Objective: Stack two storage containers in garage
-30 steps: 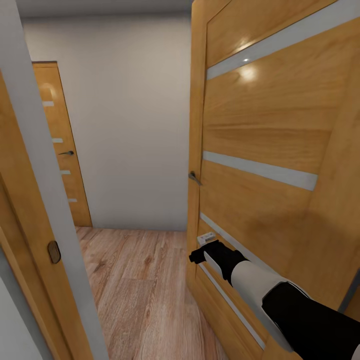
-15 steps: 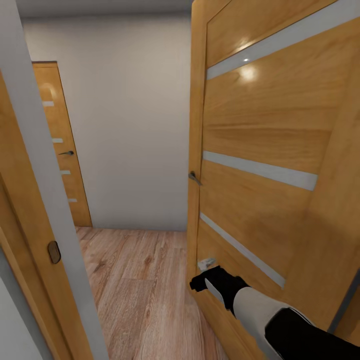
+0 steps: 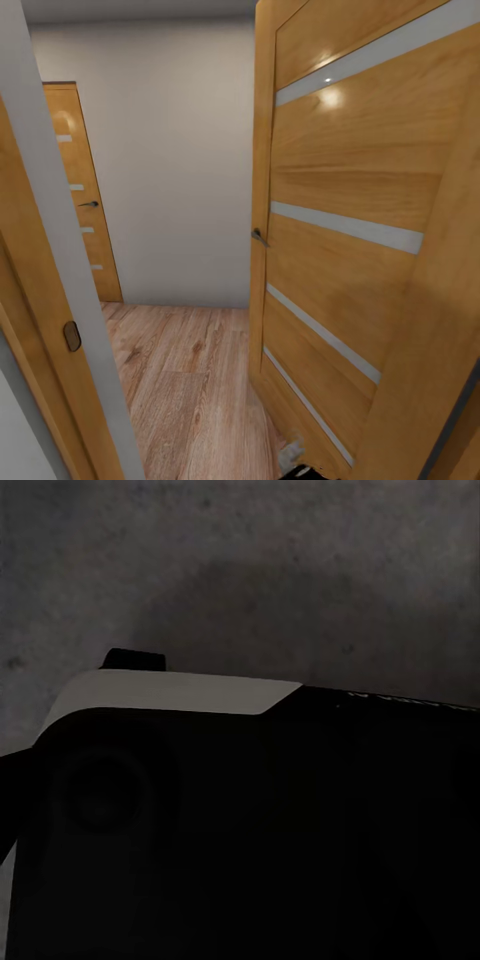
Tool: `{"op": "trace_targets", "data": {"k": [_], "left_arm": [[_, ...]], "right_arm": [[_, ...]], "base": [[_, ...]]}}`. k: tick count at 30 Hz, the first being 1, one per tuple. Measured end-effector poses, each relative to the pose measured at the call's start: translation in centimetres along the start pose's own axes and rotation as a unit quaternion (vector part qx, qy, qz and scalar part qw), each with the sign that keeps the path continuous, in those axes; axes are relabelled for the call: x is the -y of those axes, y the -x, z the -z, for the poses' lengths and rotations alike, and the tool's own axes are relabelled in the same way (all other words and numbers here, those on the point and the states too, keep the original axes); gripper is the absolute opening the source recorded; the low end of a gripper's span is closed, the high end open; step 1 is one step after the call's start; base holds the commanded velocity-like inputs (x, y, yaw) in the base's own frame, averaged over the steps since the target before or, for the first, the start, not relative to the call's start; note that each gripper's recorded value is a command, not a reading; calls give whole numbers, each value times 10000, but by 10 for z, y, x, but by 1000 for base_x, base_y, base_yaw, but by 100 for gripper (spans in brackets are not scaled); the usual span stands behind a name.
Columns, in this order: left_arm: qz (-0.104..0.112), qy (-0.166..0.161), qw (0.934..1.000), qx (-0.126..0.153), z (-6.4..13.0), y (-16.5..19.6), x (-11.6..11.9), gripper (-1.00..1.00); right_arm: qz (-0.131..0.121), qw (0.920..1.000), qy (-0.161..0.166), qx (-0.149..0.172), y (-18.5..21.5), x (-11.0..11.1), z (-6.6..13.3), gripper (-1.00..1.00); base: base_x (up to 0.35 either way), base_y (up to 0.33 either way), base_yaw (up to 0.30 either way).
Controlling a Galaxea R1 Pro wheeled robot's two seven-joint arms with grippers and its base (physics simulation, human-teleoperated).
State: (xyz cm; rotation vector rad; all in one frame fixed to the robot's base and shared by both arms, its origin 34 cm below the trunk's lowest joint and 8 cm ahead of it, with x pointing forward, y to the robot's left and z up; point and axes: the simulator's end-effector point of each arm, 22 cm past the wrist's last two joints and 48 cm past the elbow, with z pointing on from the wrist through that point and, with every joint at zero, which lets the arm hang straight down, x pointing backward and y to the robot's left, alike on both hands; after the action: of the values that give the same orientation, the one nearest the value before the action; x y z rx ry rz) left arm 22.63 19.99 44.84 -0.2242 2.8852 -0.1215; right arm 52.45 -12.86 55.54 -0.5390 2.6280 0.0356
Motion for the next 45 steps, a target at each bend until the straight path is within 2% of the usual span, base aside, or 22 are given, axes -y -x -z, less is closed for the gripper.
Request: {"op": "trace_targets", "data": {"k": [1,3,7,12,15,20,23,45], "left_arm": [[0,-1,10000,0,0,0,0,100],[-2,-5,10000,3,0,0,1,100],[-5,-13,10000,11,0,1,2,100],[-6,-14,10000,16,0,1,2,100],[-6,-12,10000,17,0,2,2,100],[-1,-4,10000,11,0,1,1,100],[10,0,10000,9,0,1,0,100],[17,-9,10000,48,0,4,1,100]], "right_arm": [[-4,10000,21,-7,-9,-4,-1,100],[-72,9998,143,-96,-61,-23,-4,100],[-162,9998,7,-125,-112,1,-4,100],[-327,9992,-58,-200,-138,11,-2,100],[-542,9980,-105,-322,-158,15,0,100],[-746,9963,-132,-396,-165,16,1,100],[-776,9961,-134,-406,-166,16,1,100],[-806,9959,-181,-372,-163,19,2,100]], "base": [[0,0,0],[0,0,0],[0,0,0],[0,0,0],[0,0,0],[0,0,0],[0,0,0],[0,0,-85]]}}
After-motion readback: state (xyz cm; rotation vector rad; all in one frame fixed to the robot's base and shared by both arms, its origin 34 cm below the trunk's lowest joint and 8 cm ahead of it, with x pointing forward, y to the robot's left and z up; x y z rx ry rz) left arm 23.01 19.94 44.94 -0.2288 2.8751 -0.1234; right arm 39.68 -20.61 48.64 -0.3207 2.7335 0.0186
